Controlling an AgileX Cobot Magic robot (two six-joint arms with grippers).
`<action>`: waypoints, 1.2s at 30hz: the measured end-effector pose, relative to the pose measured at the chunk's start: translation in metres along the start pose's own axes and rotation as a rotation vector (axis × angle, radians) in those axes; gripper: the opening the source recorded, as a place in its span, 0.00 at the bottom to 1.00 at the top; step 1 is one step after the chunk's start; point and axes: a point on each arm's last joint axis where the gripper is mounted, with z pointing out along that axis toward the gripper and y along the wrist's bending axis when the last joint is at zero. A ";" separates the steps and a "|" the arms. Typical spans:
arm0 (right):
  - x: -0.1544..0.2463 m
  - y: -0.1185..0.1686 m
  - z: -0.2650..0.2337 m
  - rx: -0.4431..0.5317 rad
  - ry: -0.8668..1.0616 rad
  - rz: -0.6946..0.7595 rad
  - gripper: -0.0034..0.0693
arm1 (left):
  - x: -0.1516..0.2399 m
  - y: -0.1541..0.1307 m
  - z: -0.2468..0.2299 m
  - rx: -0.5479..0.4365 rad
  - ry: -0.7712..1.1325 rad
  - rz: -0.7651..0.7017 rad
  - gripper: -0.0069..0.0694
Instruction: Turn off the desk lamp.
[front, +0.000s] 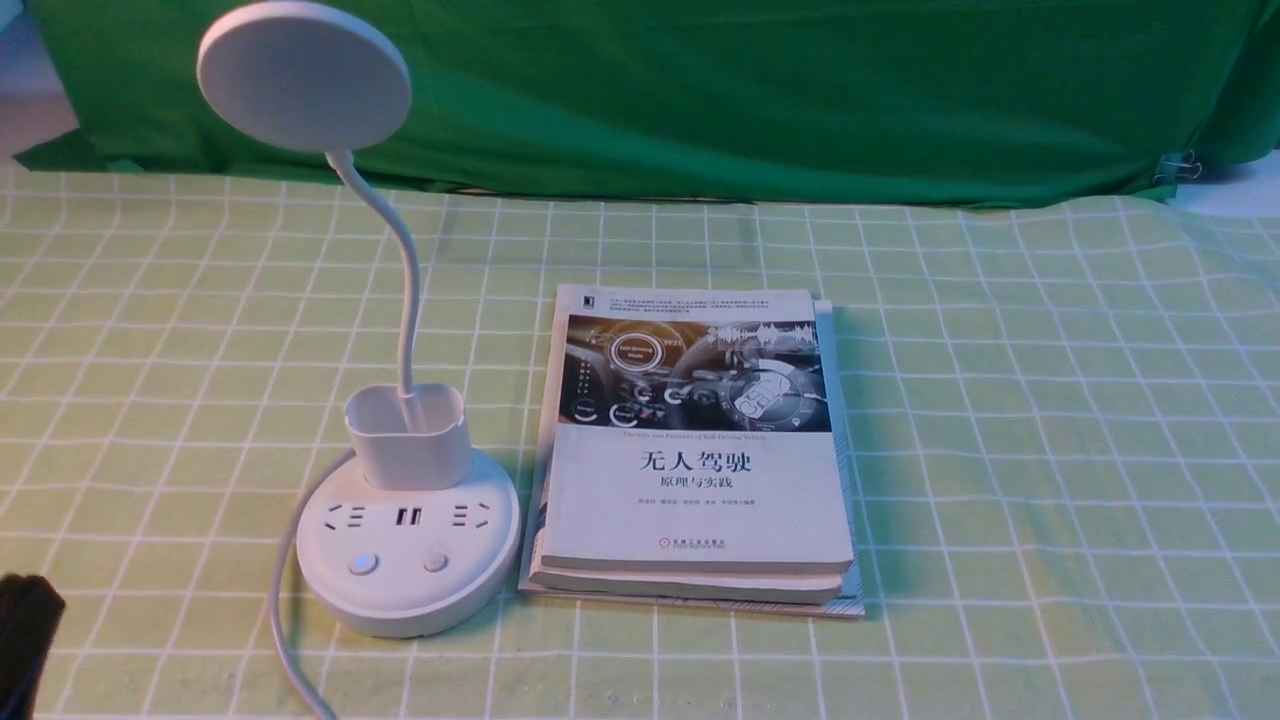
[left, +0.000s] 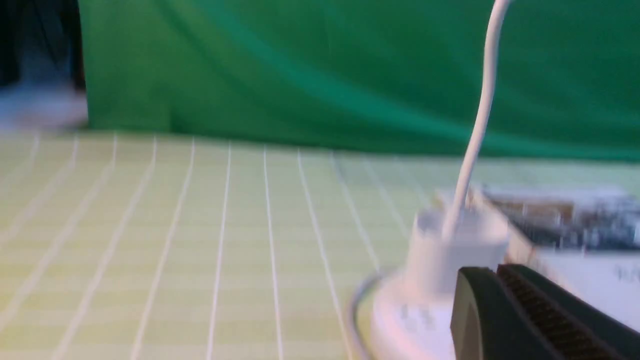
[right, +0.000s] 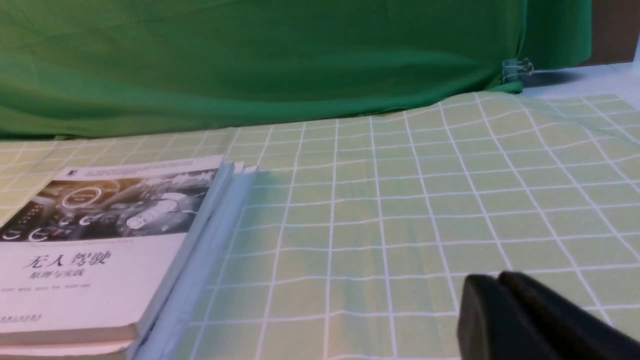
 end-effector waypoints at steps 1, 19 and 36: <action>0.000 0.000 0.000 0.000 0.001 0.000 0.09 | 0.004 0.000 0.000 0.000 0.039 -0.011 0.10; 0.000 0.000 0.000 0.000 0.001 0.001 0.09 | 0.007 0.000 0.000 0.001 0.070 -0.016 0.10; 0.000 0.000 0.000 0.000 0.000 0.000 0.09 | 0.007 0.000 0.000 0.000 0.071 -0.013 0.10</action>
